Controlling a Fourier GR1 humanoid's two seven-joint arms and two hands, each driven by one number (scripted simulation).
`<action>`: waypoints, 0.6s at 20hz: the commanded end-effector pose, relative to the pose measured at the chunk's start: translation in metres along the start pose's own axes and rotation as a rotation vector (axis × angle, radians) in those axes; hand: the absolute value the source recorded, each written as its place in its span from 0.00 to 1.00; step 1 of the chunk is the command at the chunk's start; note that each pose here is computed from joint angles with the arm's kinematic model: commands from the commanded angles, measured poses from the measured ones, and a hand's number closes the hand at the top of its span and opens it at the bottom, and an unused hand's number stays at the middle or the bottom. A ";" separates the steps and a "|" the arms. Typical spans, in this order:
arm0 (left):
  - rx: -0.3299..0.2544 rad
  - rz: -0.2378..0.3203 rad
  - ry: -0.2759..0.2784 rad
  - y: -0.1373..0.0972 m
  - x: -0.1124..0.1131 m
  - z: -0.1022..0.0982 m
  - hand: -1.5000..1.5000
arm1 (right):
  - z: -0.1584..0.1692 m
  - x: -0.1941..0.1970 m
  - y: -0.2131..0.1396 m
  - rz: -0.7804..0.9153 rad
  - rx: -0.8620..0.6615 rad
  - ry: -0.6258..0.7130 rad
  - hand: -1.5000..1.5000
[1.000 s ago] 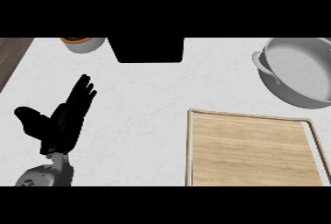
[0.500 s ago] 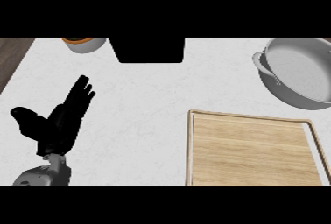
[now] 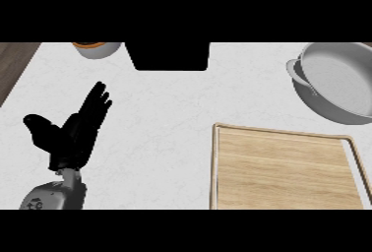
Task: Pick the bell pepper from the tray and place it in the pot
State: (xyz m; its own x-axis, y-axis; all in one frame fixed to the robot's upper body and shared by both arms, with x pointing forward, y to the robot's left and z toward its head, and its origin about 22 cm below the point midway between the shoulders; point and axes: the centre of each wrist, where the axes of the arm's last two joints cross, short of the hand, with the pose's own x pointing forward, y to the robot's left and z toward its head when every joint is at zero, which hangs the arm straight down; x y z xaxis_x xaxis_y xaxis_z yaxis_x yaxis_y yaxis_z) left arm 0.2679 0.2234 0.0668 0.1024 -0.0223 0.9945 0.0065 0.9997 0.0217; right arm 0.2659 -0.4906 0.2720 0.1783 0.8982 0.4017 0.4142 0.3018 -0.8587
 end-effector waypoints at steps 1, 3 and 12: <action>-0.025 0.011 -0.002 0.013 -0.004 0.005 0.50 | -0.021 0.019 0.000 -0.035 0.009 0.014 1.00; -0.018 0.009 -0.012 -0.018 -0.011 0.001 0.50 | -0.033 0.036 0.006 -0.035 0.035 0.037 1.00; -0.023 0.001 -0.033 0.003 0.004 -0.004 0.50 | -0.080 0.037 0.046 -0.038 0.081 0.134 1.00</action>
State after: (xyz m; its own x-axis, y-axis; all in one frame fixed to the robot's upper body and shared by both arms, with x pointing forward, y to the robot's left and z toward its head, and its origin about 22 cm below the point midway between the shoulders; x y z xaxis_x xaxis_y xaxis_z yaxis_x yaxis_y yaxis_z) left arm 0.2718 0.2255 0.0705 0.0903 -0.0200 0.9957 0.0231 0.9996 0.0180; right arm 0.3443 -0.4687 0.2668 0.2567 0.8479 0.4638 0.3776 0.3537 -0.8558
